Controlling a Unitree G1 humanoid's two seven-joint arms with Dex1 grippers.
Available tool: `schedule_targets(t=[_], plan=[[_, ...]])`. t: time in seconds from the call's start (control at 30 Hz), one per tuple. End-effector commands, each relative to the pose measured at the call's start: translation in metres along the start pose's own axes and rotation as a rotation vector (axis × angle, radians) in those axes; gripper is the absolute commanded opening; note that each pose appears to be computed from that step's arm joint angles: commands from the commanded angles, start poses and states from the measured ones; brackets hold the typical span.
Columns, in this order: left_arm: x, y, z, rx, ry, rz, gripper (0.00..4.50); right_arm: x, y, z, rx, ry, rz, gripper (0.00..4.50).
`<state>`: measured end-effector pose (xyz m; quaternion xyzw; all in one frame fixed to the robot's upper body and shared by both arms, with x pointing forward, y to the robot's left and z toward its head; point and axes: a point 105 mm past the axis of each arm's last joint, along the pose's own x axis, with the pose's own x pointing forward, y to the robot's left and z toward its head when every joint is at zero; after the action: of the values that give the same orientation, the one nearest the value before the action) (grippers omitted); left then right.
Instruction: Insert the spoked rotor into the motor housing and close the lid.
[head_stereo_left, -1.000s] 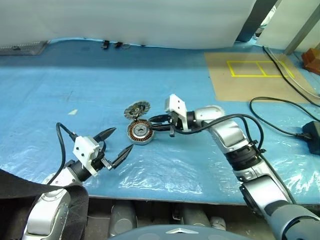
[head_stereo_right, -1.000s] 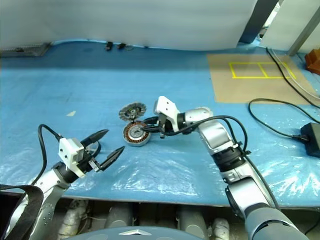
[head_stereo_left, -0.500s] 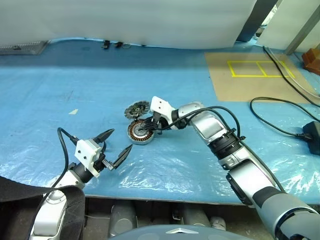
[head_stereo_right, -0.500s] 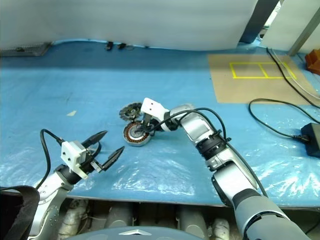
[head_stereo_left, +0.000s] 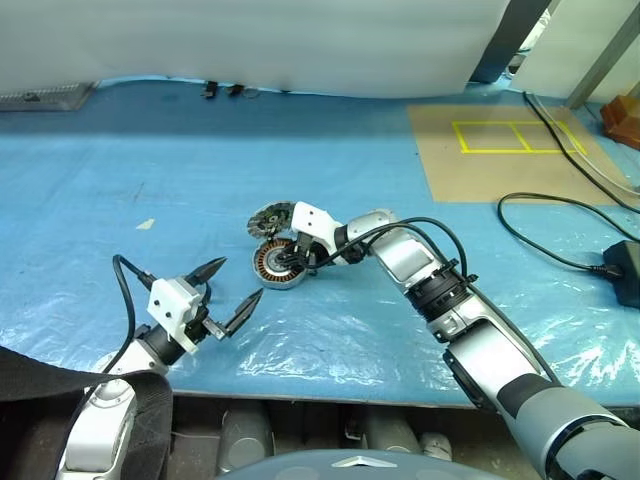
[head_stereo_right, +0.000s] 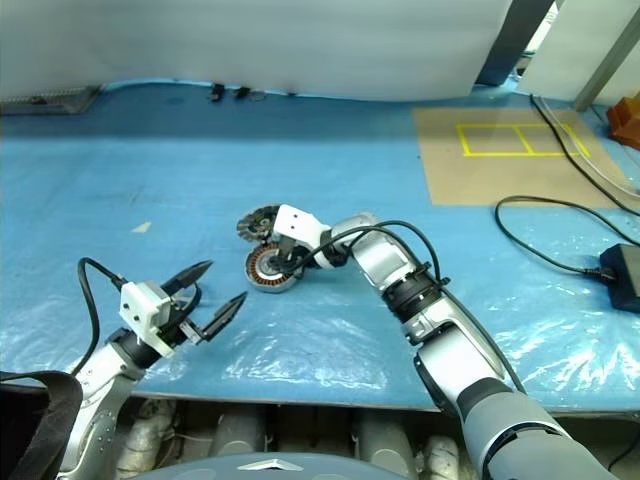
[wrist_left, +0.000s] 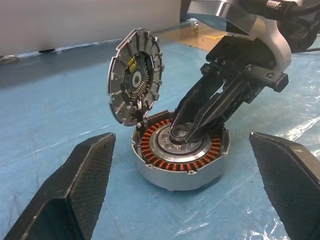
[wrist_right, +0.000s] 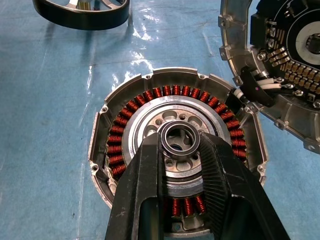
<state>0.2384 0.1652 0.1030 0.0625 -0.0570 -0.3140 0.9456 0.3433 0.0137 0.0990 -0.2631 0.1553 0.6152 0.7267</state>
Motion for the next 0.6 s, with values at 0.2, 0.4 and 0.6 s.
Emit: schedule_targets(t=[0.2, 0.4, 0.6], plan=[[0.0018, 0.0027, 0.0090, 0.034, -0.034, 0.004, 4.50, 0.0010, -0.0004, 0.0063, -0.033, -0.010, 0.005, 0.70], [0.0023, 0.0031, 0.0090, 0.035, -0.032, 0.006, 4.50, 0.0043, 0.0038, 0.0068, -0.045, -0.009, 0.022, 0.70], [0.0023, 0.0021, 0.0092, 0.033, -0.033, 0.008, 4.50, 0.0070, 0.0035, 0.0075, -0.042, -0.011, 0.020, 0.70]])
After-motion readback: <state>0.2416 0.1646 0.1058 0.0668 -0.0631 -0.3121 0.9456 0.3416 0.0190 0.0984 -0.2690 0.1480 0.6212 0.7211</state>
